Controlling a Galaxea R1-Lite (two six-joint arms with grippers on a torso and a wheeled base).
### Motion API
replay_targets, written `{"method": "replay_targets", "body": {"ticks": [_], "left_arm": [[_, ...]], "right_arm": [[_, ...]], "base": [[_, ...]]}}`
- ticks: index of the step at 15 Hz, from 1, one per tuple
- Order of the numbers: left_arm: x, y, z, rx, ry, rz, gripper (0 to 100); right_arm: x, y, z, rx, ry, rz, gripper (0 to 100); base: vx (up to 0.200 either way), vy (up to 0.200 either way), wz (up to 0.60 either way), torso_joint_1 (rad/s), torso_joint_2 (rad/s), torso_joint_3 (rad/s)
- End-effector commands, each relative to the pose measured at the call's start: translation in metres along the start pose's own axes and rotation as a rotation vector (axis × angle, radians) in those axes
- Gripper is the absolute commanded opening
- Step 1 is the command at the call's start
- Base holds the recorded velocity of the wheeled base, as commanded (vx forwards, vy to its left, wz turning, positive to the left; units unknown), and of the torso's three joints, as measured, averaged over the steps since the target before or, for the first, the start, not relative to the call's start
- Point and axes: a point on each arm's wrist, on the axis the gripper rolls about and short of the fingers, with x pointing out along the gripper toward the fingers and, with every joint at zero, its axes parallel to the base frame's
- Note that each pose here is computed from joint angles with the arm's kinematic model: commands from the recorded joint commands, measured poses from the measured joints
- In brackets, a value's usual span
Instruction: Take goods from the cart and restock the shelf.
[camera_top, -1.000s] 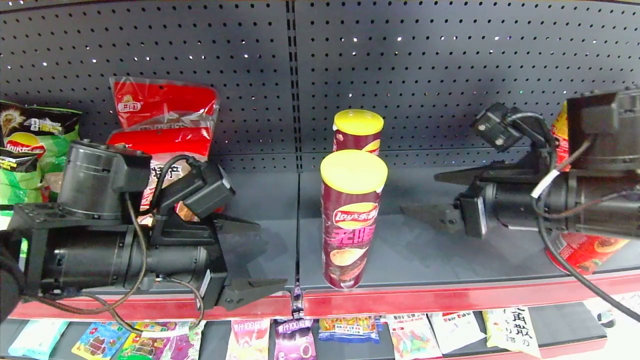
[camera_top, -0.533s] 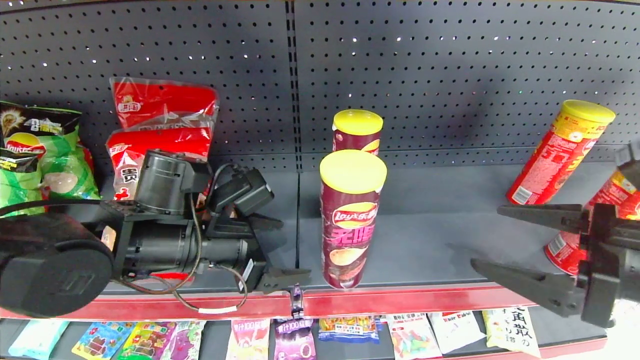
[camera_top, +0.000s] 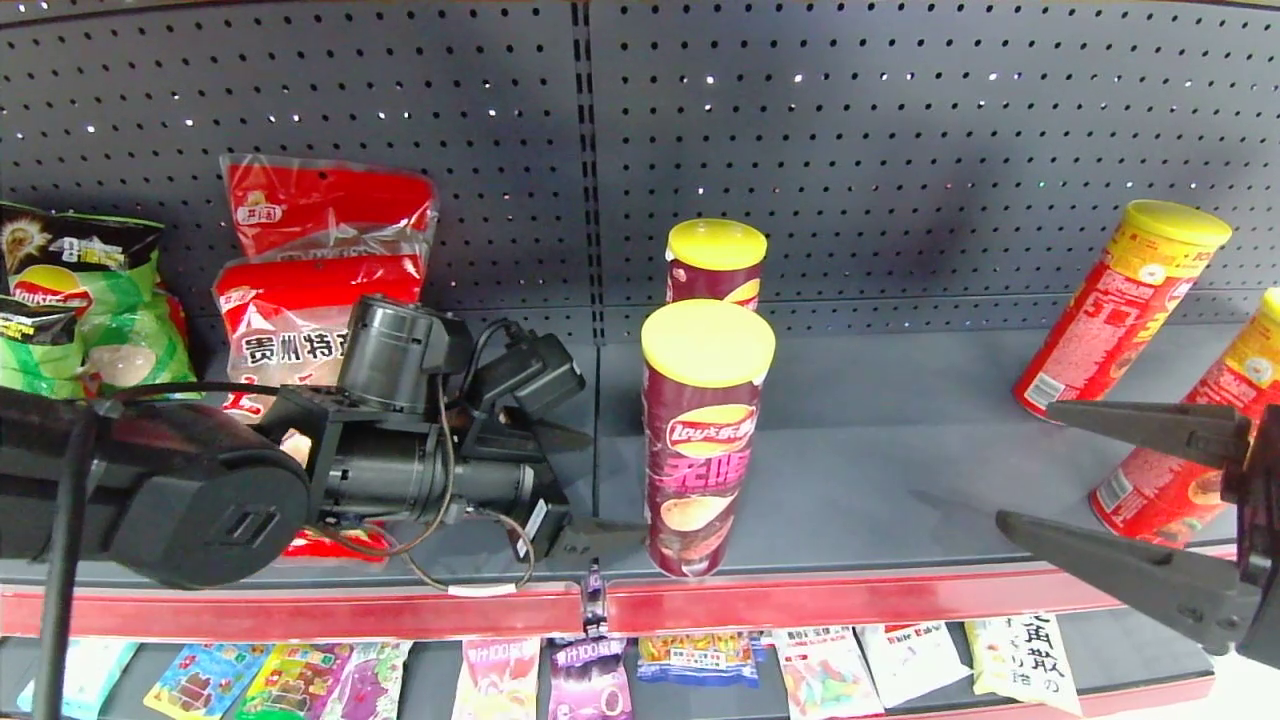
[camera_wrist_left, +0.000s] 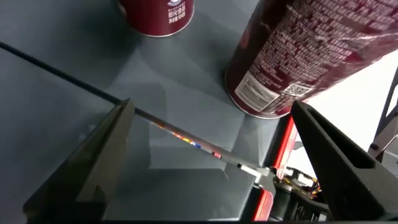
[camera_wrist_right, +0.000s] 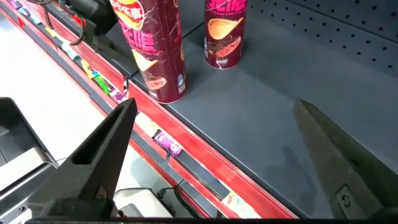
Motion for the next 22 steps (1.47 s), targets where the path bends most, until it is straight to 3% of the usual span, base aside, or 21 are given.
{"method": "replay_targets", "body": {"ticks": [1, 10, 12, 15, 18, 20, 22], "left_arm": [[0.005, 0.002, -0.002, -0.004, 0.007, -0.003, 100], [0.009, 0.006, 0.003, 0.002, 0.001, 0.017, 100], [-0.002, 0.001, 0.006, 0.007, -0.013, 0.022, 100], [-0.055, -0.025, 0.005, 0.007, -0.051, 0.116, 100], [-0.117, -0.054, 0.004, -0.102, -0.12, 0.331, 100], [-0.152, -0.076, -0.01, -0.169, -0.158, 0.4, 100], [-0.184, -0.1, -0.037, -0.194, -0.19, 0.487, 100]], "right_arm": [[0.0, 0.0, 0.0, 0.0, 0.002, 0.0, 100], [0.003, -0.001, -0.001, 0.002, 0.012, 0.001, 100], [0.003, 0.0, -0.003, 0.001, 0.018, 0.003, 100], [-0.004, 0.003, -0.019, 0.008, 0.048, 0.004, 100], [-0.026, 0.007, -0.047, 0.018, 0.054, -0.04, 100], [-0.043, 0.007, -0.058, 0.025, 0.031, -0.149, 100], [-0.063, 0.007, -0.065, 0.031, -0.022, -0.292, 100]], "base": [[0.0, 0.0, 0.0, 0.0, 0.0, 0.0], [0.0, 0.0, 0.0, 0.0, 0.0, 0.0], [0.0, 0.0, 0.0, 0.0, 0.0, 0.0], [0.0, 0.0, 0.0, 0.0, 0.0, 0.0], [0.0, 0.0, 0.0, 0.0, 0.0, 0.0], [0.0, 0.0, 0.0, 0.0, 0.0, 0.0], [0.0, 0.0, 0.0, 0.0, 0.0, 0.0]]}}
